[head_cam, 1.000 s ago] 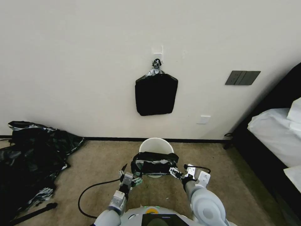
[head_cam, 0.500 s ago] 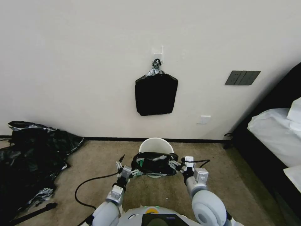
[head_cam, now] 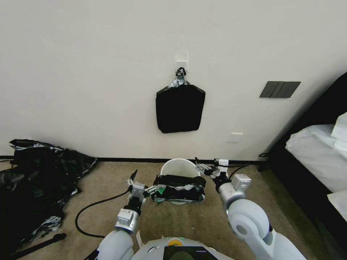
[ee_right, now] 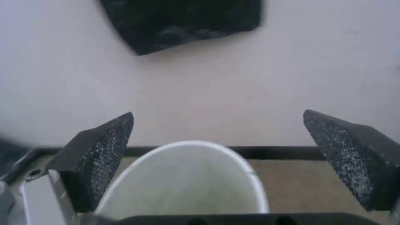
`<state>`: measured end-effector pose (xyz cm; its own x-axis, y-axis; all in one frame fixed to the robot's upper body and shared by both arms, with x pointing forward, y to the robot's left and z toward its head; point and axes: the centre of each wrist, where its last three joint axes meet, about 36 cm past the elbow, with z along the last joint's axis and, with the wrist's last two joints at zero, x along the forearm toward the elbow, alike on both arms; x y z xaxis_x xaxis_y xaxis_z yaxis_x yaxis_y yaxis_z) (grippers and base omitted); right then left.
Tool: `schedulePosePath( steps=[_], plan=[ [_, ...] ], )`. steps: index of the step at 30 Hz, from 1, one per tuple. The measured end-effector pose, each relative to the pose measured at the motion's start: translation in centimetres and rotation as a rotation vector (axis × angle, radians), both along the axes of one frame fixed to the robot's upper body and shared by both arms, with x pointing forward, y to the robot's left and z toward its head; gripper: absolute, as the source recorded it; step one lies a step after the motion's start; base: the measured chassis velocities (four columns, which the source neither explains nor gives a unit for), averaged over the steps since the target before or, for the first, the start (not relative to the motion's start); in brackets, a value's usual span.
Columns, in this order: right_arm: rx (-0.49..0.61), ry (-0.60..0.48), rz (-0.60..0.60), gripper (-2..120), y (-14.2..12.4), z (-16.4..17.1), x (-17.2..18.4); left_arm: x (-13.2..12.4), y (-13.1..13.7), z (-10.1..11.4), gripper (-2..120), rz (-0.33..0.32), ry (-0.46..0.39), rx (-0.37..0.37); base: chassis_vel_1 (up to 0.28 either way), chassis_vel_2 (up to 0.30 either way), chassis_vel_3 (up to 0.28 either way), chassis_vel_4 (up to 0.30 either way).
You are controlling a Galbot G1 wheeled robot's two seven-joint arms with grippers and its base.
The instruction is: Place a trash bag onto the trash bin.
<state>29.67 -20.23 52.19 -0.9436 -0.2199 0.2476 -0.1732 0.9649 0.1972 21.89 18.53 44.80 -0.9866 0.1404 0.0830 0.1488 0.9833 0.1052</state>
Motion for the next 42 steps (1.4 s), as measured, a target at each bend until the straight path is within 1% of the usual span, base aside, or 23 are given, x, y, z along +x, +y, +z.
schedulePosePath(
  steps=[1,2,3,4,5,7,8,10,11,12,14,15,16,19,20,23,28,33,34,37,38,41,42],
  plan=[
    [-0.006,-0.008,0.058,100,-0.7,-0.2,1.1,-0.2,-0.1,0.7,100,0.04,0.003,-0.021,0.0,0.0,0.0,0.0],
    [-0.006,-0.008,0.058,100,-0.7,-0.2,1.1,-0.2,-0.1,0.7,100,0.04,0.003,-0.021,0.0,0.0,0.0,0.0],
    [-0.009,-0.024,0.107,100,-1.2,-0.3,2.2,-0.2,0.0,1.2,100,0.067,0.006,-0.037,0.0,0.0,0.0,0.0],
    [-0.023,-0.044,0.2,100,-2.2,-0.4,4.4,-0.1,0.4,2.0,100,0.11,-0.005,-0.047,0.0,0.0,0.0,0.0],
    [-0.023,-0.044,0.2,100,-2.2,-0.4,4.4,-0.1,0.4,2.0,100,0.11,-0.005,-0.047,0.0,0.0,0.0,0.0],
    [-0.049,-0.038,0.353,100,-3.9,-0.7,8.5,0.0,1.4,2.9,100,0.167,-0.026,-0.044,0.0,0.0,0.0,0.0],
    [-0.049,-0.038,0.353,100,-3.9,-0.7,8.5,0.0,1.4,2.9,100,0.167,-0.026,-0.044,0.0,0.0,0.0,0.0],
    [-0.102,0.002,0.509,100,-6.0,-1.3,14.0,-0.4,2.7,3.9,100,0.202,-0.034,-0.034,0.0,0.0,0.0,0.0],
    [-0.117,0.011,0.571,100,-6.7,-1.3,16.1,-0.7,3.0,4.2,100,0.21,-0.032,-0.031,0.0,0.0,0.0,0.0],
    [-0.117,0.011,0.571,100,-6.7,-1.3,16.1,-0.7,3.0,4.2,100,0.21,-0.032,-0.031,0.0,0.0,0.0,0.0],
    [-0.174,0.063,0.668,100,-7.7,-1.3,20.3,-1.2,3.6,4.6,100,0.242,-0.031,-0.03,0.0,0.0,0.0,0.0],
    [-0.184,0.096,0.684,100,-7.8,-1.7,21.6,-1.3,3.8,4.7,100,0.254,-0.033,-0.03,0.0,0.0,0.0,0.0],
    [-0.184,0.096,0.684,100,-7.8,-1.7,21.6,-1.3,3.8,4.7,100,0.254,-0.033,-0.03,0.0,0.0,0.0,0.0],
    [-0.247,0.224,0.704,100,-7.8,-3.7,25.9,-1.1,3.9,5.0,100,0.287,-0.06,-0.027,0.0,0.0,0.0,0.0],
    [-0.247,0.224,0.704,100,-7.8,-3.7,25.9,-1.1,3.9,5.0,100,0.287,-0.06,-0.027,0.0,0.0,0.0,0.0],
    [-0.325,0.337,0.722,100,-7.1,-4.1,28.0,-0.8,3.6,5.3,100,0.296,-0.085,-0.028,0.0,0.0,0.0,0.0],
    [-0.41,0.395,0.732,100,-5.7,-5.0,29.6,-0.8,2.7,5.2,100,0.297,-0.102,-0.022,0.0,0.0,0.0,0.0],
    [-0.455,0.43,0.736,100,-4.6,-6.1,30.7,-1.0,2.2,5.1,100,0.296,-0.108,-0.014,0.0,0.0,0.0,0.0],
    [-0.458,0.442,0.739,98,-4.3,-6.6,31.1,-1.0,2.1,5.1,100,0.294,-0.109,-0.011,0.0,0.0,0.0,0.0],
    [-0.471,0.475,0.756,84,-3.6,-7.7,31.3,-1.0,2.0,5.1,100,0.288,-0.119,0.009,0.0,0.0,0.0,0.0],
    [-0.471,0.475,0.756,84,-3.6,-7.7,31.3,-1.0,2.0,5.1,100,0.288,-0.119,0.009,0.0,0.0,0.0,0.0],
    [-0.483,0.5,0.772,68,-3.0,-8.8,31.1,-1.2,1.8,5.0,100,0.292,-0.117,0.017,0.0,0.0,0.0,0.0],
    [-0.483,0.5,0.772,68,-3.0,-8.8,31.1,-1.2,1.8,5.0,100,0.292,-0.117,0.017,0.0,0.0,0.0,0.0]
  ],
)
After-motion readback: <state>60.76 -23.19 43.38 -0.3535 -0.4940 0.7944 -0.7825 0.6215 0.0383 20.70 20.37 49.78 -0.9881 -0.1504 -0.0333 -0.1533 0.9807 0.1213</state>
